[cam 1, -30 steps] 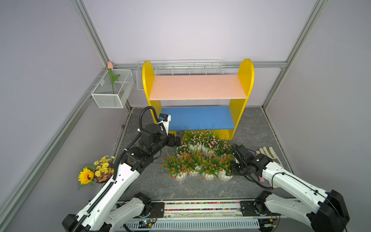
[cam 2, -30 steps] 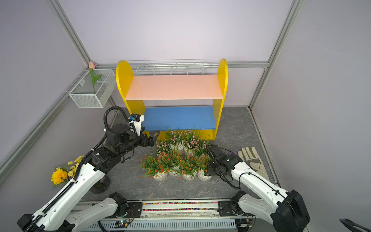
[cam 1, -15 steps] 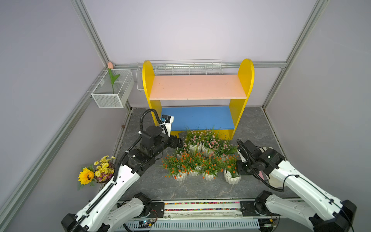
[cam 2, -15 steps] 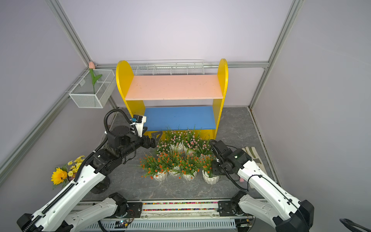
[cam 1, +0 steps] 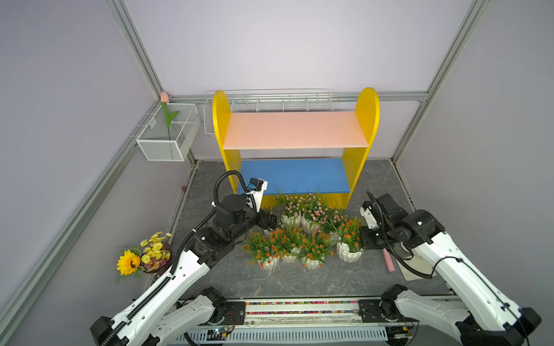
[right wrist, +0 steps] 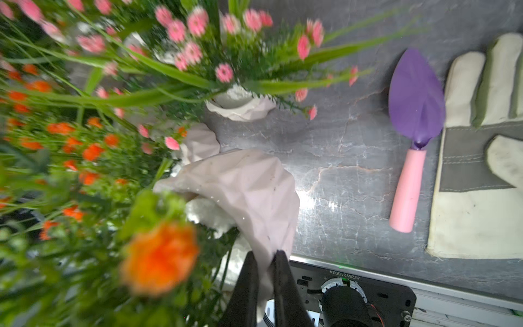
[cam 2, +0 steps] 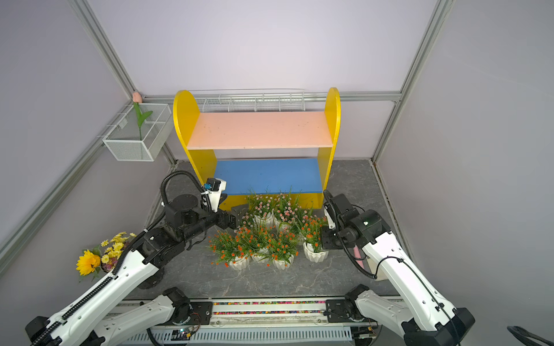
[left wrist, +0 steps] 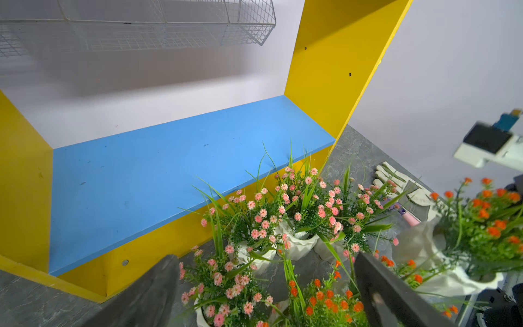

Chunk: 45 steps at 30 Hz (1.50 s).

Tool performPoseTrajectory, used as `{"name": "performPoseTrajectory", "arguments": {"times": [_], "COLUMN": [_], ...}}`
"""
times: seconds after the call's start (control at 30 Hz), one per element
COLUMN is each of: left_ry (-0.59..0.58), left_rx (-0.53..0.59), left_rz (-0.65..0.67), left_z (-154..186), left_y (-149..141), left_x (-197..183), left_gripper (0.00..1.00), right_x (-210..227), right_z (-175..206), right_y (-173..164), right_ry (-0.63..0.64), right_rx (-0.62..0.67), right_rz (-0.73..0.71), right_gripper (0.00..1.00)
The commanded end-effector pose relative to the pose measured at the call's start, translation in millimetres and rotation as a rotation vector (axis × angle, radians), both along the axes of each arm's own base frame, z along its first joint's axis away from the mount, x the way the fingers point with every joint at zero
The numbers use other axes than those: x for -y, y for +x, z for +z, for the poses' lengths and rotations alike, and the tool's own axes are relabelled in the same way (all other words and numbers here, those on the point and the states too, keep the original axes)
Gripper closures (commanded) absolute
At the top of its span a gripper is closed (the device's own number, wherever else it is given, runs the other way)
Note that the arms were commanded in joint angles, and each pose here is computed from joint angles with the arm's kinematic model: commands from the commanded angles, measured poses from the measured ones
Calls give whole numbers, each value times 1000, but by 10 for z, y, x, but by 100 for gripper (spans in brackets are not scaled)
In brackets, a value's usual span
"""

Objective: Place the baby's breath potted plants on the rack by color
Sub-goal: Pick up the baby's breath potted plant from the center of the board.

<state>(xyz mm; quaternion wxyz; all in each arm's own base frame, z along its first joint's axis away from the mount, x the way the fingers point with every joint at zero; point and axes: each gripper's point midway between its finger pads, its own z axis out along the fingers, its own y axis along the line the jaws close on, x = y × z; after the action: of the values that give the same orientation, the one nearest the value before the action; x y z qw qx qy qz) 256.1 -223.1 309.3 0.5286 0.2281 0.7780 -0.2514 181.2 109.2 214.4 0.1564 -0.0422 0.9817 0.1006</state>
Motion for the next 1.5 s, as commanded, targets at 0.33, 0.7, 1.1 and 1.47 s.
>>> {"name": "performPoseTrajectory", "arguments": {"times": [0.33, 0.7, 1.1, 1.47], "left_ry": [-21, -63, -91, -51], "left_rx": [130, 218, 288, 320], "left_rz": [-101, -191, -263, -248], "left_z": [167, 284, 263, 203], "left_y": [-279, -406, -431, -359], "left_x": [312, 682, 1055, 1306], "left_gripper": [1, 1, 1, 1], "right_x": [-253, -694, -964, -1193], "right_z": [863, 1214, 1354, 1387], "right_y": [502, 871, 990, 1014], "right_ry": [42, 162, 215, 225], "right_rx": [145, 186, 208, 202], "right_rz": [135, 230, 293, 351], "right_gripper": [89, 89, 90, 90]}}
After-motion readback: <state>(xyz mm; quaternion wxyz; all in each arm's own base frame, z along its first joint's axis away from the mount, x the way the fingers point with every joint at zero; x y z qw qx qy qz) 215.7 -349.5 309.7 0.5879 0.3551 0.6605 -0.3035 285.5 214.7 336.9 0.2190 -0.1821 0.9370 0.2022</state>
